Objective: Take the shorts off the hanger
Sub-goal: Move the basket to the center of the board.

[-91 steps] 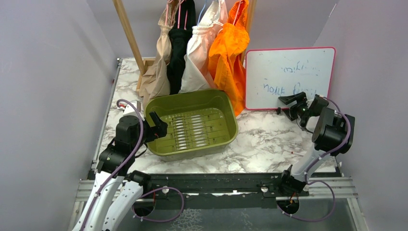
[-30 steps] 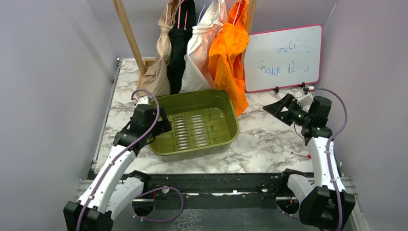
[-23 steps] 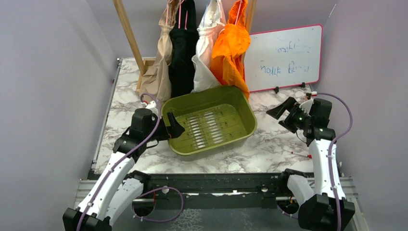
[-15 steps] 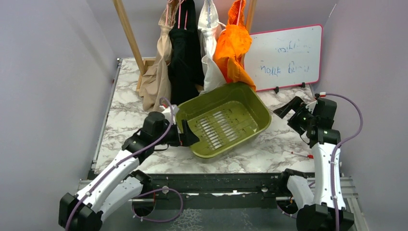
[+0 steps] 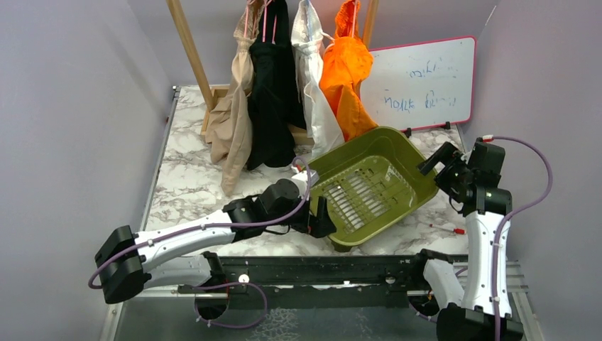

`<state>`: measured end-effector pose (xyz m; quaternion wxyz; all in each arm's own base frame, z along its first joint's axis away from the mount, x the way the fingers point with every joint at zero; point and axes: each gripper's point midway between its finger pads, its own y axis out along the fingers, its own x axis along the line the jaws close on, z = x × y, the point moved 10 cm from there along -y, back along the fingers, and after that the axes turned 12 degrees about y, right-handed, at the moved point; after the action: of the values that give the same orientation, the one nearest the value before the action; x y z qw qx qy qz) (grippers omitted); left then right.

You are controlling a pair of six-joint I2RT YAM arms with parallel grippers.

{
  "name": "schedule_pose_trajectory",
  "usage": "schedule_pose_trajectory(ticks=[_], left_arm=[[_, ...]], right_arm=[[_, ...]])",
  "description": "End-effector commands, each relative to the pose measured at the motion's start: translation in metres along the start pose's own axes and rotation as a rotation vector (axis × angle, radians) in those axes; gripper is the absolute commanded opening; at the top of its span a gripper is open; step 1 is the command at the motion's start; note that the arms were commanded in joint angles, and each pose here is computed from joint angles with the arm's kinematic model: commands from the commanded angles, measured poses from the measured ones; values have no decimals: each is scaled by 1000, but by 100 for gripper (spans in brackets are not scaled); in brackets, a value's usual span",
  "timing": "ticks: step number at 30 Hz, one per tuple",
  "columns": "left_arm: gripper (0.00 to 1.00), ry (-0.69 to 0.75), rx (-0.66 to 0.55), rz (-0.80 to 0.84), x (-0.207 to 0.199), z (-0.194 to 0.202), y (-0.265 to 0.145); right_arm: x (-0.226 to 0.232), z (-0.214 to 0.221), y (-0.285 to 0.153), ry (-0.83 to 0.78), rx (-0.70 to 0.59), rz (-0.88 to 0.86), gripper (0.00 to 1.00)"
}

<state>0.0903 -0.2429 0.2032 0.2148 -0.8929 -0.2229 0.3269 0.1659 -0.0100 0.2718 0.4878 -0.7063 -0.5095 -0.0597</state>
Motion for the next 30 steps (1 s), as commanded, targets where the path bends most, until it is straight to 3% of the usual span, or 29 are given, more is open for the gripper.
schedule_pose_trajectory(ticks=[1,9,13,17,20,23,30], left_arm=[[99,33,-137,-63,-3,-11,-18],[99,32,-281,-305,10,-15,-78],[99,129,-311,-483,22,-31,-90],[99,202,-245,-531,40,-61,-75],[99,207,-223,-428,61,-85,-55],[99,243,-190,-322,72,-96,-30],[99,199,-148,81,57,-93,14]], right_arm=[[-14,5,-5,46,32,209,99],[-6,6,-34,79,8,191,99],[-16,30,-29,102,159,186,99],[-28,50,-16,161,245,164,99],[-30,51,-2,188,256,159,99],[-27,35,14,181,166,190,99],[-14,-11,58,238,33,310,98]])
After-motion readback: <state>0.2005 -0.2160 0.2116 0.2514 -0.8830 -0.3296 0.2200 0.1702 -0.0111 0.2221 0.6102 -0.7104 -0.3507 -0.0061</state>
